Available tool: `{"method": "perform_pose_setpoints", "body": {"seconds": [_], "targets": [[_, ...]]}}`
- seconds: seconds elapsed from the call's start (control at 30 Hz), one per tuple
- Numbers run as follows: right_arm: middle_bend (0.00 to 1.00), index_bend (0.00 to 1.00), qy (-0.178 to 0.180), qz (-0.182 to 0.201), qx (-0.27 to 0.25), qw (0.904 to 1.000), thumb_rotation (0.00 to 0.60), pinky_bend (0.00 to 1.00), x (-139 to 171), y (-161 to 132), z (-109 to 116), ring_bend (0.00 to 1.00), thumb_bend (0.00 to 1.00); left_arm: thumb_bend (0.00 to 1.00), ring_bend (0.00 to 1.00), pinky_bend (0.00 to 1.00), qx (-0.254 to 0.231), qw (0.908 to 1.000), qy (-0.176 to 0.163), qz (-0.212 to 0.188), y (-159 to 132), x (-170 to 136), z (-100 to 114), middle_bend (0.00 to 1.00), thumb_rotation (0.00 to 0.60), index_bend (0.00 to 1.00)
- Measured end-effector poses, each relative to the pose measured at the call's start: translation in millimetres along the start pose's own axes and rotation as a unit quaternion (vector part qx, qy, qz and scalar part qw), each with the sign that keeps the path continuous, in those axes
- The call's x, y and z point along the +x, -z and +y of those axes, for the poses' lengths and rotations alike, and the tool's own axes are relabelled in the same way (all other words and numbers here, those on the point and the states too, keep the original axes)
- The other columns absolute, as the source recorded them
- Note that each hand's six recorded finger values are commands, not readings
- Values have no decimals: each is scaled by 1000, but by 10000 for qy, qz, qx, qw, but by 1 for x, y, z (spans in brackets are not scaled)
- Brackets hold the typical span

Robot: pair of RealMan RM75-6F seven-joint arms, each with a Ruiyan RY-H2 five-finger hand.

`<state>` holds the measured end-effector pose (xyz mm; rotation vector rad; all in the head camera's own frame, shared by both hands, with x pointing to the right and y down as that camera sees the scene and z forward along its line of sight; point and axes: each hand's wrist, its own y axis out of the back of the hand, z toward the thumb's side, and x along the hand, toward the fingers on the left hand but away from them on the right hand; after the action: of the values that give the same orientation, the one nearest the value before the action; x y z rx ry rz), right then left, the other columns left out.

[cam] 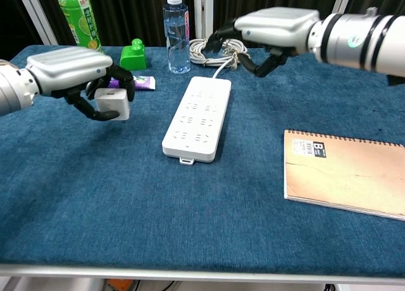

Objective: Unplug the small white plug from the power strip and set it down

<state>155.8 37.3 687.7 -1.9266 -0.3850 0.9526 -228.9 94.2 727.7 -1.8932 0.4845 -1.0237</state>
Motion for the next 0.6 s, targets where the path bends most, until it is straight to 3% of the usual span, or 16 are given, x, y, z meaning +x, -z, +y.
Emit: {"method": "perform_pose_setpoints", "body": {"seconds": [0.07,0.17,0.43,0.6], "targets": [[179,187,71,-59,-20,10000,600,0,8,4,5,0,421,177,148,307,22,9999,39,135,3,-4,-3,244,600,176],[171,162,218,-228,-42,9995,600,0,28,15,15,0,322,146,105,236,-43,9995,-75,300,6,-12,0,193,600,130],[160,133,624,-1066,57,9923,600,0,112,61,33,0,306,128,96,223,-415,9923,-728,913,35,-66,29,186,600,121],[145,86,822,-1787,101,9804,600,0,184,87,29,0,307,128,96,199,-388,9761,-1104,1831,76,-137,46,186,600,121]]}}
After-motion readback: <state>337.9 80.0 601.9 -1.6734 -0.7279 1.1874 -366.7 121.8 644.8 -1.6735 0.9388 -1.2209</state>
